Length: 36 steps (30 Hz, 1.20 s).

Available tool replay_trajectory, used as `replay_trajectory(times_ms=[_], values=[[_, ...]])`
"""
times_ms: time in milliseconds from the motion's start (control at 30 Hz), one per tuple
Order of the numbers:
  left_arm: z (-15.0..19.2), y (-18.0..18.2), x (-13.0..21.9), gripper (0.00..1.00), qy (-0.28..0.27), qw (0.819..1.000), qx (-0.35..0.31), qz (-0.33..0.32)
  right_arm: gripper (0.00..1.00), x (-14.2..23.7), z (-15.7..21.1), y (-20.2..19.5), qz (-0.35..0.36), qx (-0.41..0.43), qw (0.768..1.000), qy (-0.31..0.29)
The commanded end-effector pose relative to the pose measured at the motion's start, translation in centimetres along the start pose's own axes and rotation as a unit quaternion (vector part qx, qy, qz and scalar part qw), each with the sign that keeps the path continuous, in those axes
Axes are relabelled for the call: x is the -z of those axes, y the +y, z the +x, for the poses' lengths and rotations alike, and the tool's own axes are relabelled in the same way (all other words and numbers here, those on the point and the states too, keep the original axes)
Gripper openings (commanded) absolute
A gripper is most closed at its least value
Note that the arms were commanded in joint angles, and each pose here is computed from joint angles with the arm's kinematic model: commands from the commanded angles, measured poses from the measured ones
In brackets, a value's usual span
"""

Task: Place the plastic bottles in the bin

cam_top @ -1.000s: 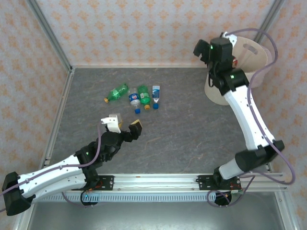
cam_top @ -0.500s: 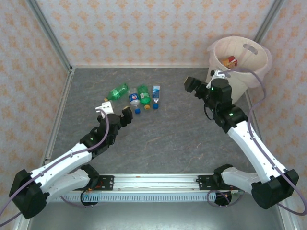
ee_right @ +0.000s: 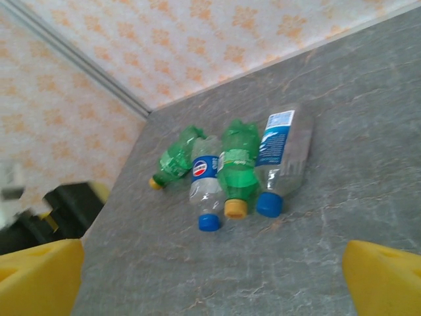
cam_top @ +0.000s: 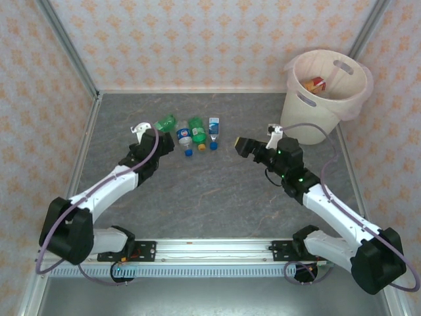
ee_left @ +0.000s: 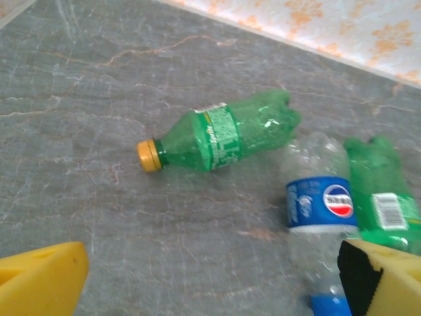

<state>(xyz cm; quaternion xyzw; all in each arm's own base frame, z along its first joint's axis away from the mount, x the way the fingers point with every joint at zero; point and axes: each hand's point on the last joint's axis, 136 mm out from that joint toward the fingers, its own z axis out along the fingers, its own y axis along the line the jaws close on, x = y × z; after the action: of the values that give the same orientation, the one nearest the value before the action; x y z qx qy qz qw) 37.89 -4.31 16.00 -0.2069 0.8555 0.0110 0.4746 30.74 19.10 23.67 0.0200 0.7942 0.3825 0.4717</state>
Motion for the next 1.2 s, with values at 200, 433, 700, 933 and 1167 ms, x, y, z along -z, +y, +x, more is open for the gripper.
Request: replay_trajectory(times_ms=[200,433,700,933,1167], values=[[-3.0,-0.2,-6.0,0.96,0.042,0.999,0.004,0.03,1.0,1.9,-0.2,2.3,-0.082,-0.007,0.995,-0.049],[-3.8,0.4,-11.3,0.94,0.067,0.995,0.046,0.063,1.0,2.3,-0.3,2.1,-0.08,-0.006,0.995,-0.062],[-1.6,-0.2,-14.9,0.98,0.122,0.986,0.058,0.099,1.0,2.2,-0.1,1.9,-0.077,-0.005,0.995,-0.061],[-0.1,-0.3,-15.5,0.99,0.144,0.982,0.051,0.108,1.0,1.9,0.2,1.8,-0.077,-0.006,0.996,-0.053],[0.3,-0.8,-14.2,0.99,0.148,0.978,0.059,0.133,1.0,1.7,0.3,1.6,-0.072,-0.008,0.996,-0.05]])
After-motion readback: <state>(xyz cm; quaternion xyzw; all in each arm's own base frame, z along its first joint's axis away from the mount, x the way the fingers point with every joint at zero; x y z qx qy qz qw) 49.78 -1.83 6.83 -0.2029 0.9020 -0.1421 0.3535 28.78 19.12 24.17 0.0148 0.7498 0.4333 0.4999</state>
